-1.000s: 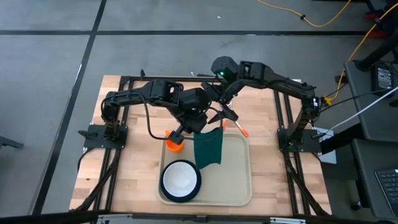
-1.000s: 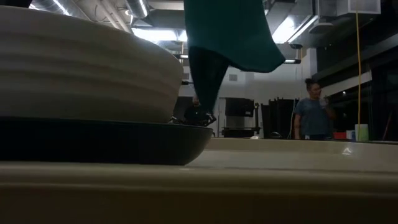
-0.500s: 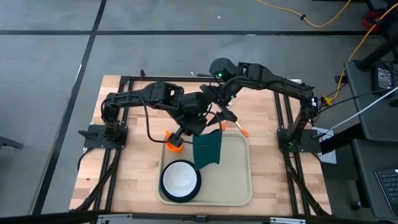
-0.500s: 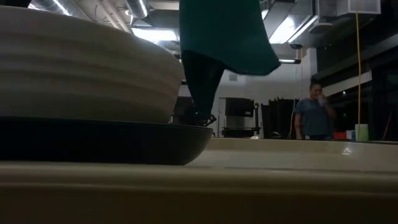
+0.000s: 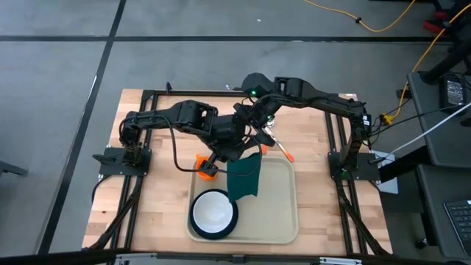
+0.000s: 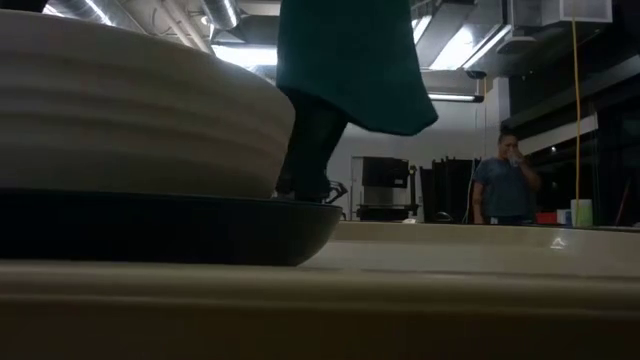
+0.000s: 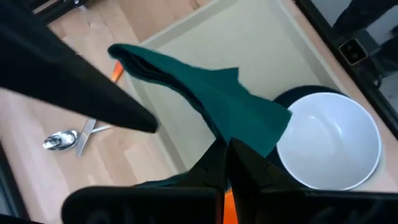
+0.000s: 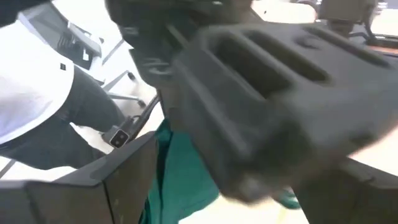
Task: Set up tray
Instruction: Put the napkin on the tray to the right of the plate
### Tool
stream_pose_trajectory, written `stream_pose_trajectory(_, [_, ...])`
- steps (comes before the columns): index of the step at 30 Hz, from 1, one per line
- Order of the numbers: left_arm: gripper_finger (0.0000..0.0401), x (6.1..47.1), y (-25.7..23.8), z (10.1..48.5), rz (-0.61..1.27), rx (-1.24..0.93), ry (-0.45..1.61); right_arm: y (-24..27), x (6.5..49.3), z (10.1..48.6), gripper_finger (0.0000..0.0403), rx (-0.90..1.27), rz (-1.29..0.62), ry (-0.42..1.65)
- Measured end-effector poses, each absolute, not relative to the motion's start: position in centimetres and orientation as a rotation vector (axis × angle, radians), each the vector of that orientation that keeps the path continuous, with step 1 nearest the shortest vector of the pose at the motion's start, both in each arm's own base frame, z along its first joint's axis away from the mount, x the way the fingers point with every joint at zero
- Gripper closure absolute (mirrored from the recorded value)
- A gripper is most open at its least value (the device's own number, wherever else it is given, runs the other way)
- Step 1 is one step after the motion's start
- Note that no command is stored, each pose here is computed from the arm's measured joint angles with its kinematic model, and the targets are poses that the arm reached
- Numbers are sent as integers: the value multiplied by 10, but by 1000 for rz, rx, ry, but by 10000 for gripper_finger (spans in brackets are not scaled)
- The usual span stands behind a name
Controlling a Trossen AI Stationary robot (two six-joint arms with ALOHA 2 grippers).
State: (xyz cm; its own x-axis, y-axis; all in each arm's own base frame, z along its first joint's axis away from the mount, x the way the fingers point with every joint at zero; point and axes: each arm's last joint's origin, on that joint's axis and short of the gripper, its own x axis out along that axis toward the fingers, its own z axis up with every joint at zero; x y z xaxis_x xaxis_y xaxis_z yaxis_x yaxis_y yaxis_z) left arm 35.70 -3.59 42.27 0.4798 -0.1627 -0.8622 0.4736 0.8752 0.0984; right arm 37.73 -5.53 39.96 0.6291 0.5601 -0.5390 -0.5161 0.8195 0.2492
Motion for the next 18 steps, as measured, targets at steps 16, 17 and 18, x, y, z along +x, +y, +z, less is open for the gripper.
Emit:
stream_pose_trajectory(16, [400,339,-47,440,-311,386,968,-60,376,399,71,109,592,665])
stream_pose_trajectory(17, [400,339,-47,440,-309,386,960,-58,376,399,71,106,597,664])
stream_pose_trajectory(18, [400,339,-47,441,-309,387,955,-56,377,397,71,106,604,666])
